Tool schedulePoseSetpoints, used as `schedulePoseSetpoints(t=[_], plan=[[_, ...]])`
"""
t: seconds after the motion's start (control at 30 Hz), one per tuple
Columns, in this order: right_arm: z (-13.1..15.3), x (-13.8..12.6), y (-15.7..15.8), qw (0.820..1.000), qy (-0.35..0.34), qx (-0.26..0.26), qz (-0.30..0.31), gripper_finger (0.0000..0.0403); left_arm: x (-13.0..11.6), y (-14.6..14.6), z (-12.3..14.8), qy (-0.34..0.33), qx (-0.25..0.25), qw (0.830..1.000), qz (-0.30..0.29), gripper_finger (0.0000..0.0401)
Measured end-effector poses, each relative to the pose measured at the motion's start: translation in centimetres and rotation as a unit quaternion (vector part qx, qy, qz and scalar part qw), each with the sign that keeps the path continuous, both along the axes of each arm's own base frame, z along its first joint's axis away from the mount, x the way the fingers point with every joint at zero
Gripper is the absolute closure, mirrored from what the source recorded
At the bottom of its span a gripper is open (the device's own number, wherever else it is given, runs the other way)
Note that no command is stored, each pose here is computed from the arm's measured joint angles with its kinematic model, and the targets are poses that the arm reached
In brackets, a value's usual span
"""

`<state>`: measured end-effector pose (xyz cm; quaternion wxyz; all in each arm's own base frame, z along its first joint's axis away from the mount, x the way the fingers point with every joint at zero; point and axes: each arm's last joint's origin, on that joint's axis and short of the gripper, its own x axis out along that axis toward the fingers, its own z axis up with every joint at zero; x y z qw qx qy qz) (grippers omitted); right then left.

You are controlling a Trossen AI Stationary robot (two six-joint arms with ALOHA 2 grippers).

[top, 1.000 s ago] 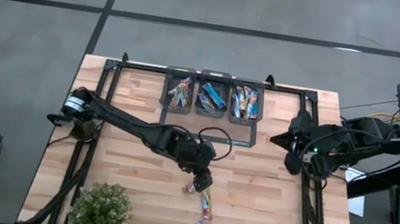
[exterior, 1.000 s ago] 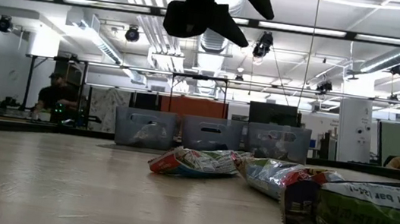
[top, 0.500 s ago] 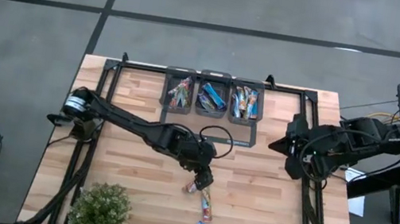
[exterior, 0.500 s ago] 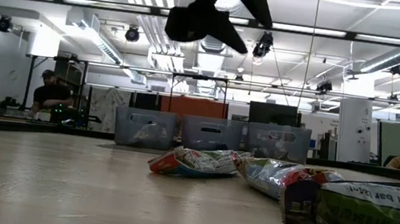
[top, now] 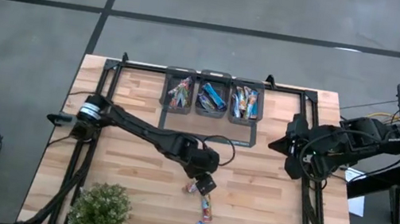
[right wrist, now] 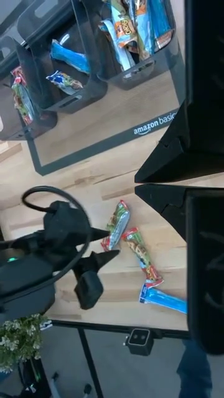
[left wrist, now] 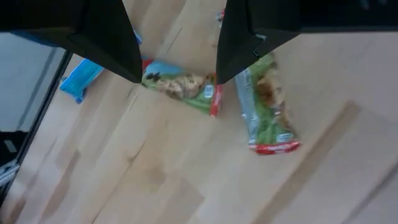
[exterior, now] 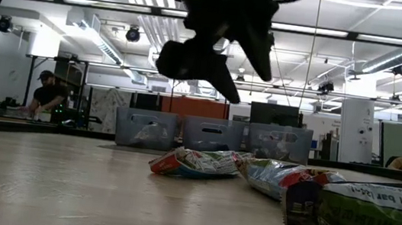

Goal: Pick and place Granola Bars by type
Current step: Put the red granola bar into the left black bin

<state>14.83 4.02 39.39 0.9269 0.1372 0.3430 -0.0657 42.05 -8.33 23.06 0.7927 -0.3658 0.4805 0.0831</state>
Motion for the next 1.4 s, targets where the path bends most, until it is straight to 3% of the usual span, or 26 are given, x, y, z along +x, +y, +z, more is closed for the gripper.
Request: schedulePoseSetpoints(t=[0.2, 0.33, 0.5, 0.7, 1.1, 1.4], plan=[[0.0, 0.0, 0.0, 1.000, 0.000, 0.001, -0.002, 0.0394, 1.0, 0.0, -1.2, 0.031, -0.004, 0.999, -0.012, 0.0213], [0.0, 0.0, 0.0, 1.000, 0.000, 0.002, -0.002, 0.0394, 1.6, 0.2, -0.4, 0.044, -0.004, 0.999, -0.010, 0.0213], [0.0, 0.0, 0.0, 1.000, -0.002, 0.004, -0.003, 0.0394, 2.0, 0.5, 1.4, 0.064, 0.036, 0.997, -0.001, 0.0213], [0.0, 0.0, 0.0, 1.000, -0.003, 0.004, -0.003, 0.0394, 2.2, 0.9, 3.5, 0.040, 0.084, 0.996, 0.017, 0.0213], [0.1, 0.0, 0.0, 1.000, -0.004, 0.004, -0.003, 0.0394, 1.4, 1.3, 0.6, 0.097, 0.082, 0.989, 0.075, 0.0213], [0.1, 0.0, 0.0, 1.000, -0.004, 0.004, -0.003, 0.0394, 1.3, 0.7, -0.4, 0.097, 0.084, 0.990, 0.066, 0.0213]])
